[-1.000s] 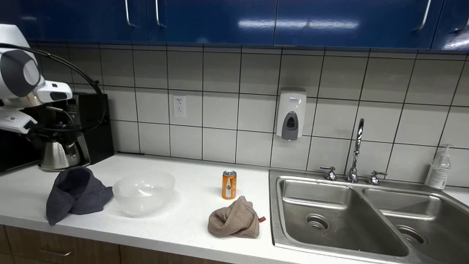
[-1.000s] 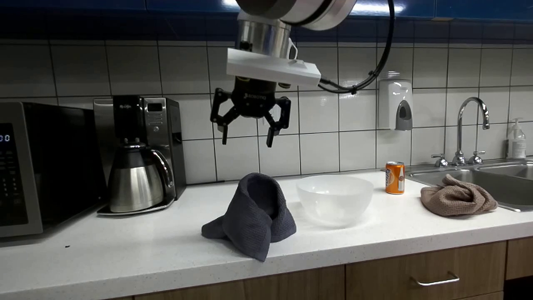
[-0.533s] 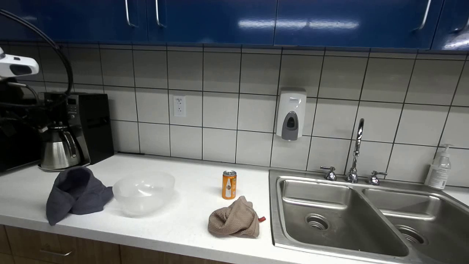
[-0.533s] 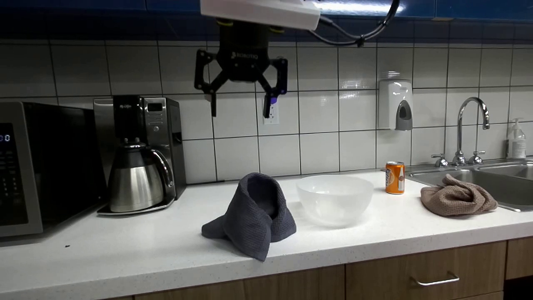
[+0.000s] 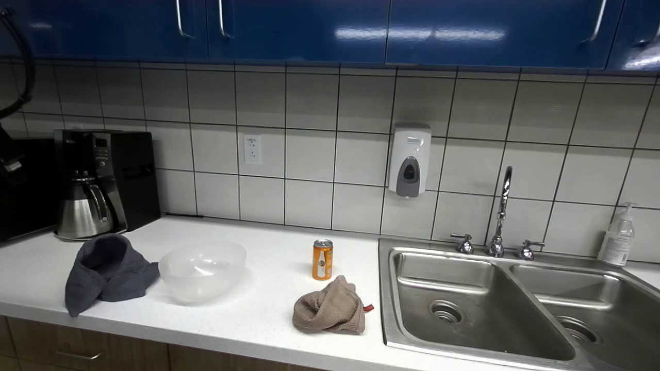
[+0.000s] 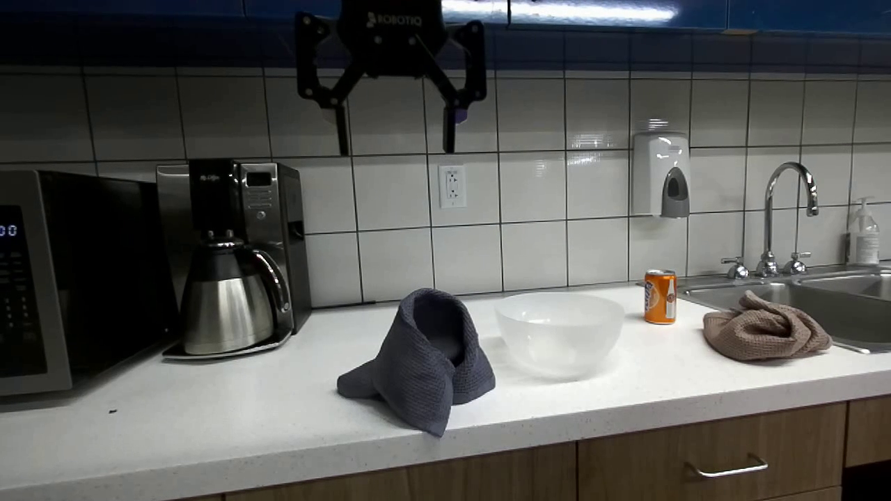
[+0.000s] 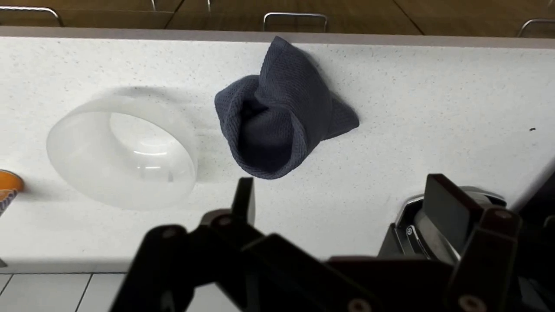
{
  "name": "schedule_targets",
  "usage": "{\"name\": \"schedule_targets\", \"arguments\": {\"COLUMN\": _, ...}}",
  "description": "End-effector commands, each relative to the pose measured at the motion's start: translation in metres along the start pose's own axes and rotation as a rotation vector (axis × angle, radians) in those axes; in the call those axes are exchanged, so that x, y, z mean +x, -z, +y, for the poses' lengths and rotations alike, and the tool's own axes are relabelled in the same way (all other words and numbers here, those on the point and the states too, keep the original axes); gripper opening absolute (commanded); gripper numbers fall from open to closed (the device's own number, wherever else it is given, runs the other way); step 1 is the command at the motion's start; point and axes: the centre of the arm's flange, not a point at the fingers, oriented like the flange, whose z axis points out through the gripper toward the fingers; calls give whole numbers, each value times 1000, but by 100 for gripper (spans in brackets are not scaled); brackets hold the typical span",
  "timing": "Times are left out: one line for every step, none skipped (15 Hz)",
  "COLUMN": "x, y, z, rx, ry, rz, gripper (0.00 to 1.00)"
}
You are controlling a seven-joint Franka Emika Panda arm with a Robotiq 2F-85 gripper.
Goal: Remove the towel from the bowl, then place it on the counter
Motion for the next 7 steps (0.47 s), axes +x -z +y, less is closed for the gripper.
{"name": "schedule_targets", "arguments": {"x": 0, "y": 0, "z": 0, "rx": -1, "ry": 0, "rz": -1, "gripper": 100}}
{"name": "schedule_targets", "arguments": {"x": 0, "y": -1, "z": 1, "rx": -1, "ry": -1, "rz": -2, "gripper": 100}}
{"name": "schedule_targets", "arguments": {"x": 0, "y": -1, "z": 1, "rx": -2, "ry": -1, "rz": -2, "gripper": 100}}
{"name": "schedule_targets", "arguments": {"x": -1, "y": -1, "z": 1, "rx": -2, "ry": -1, "rz": -3, "gripper": 100}}
{"name": "schedule_targets", "arguments": {"x": -1, "y": -1, "z": 1, "rx": -3, "ry": -1, "rz": -3, "gripper": 100}}
{"name": "schedule_targets", "arguments": {"x": -1, "y": -2, "z": 1, "rx": -3, "ry": -1, "rz": -3, "gripper": 100}}
{"name": "schedule_targets", "arguments": {"x": -1, "y": -2, "z": 1, "rx": -3, "ry": -1, "rz": -3, "gripper": 100}}
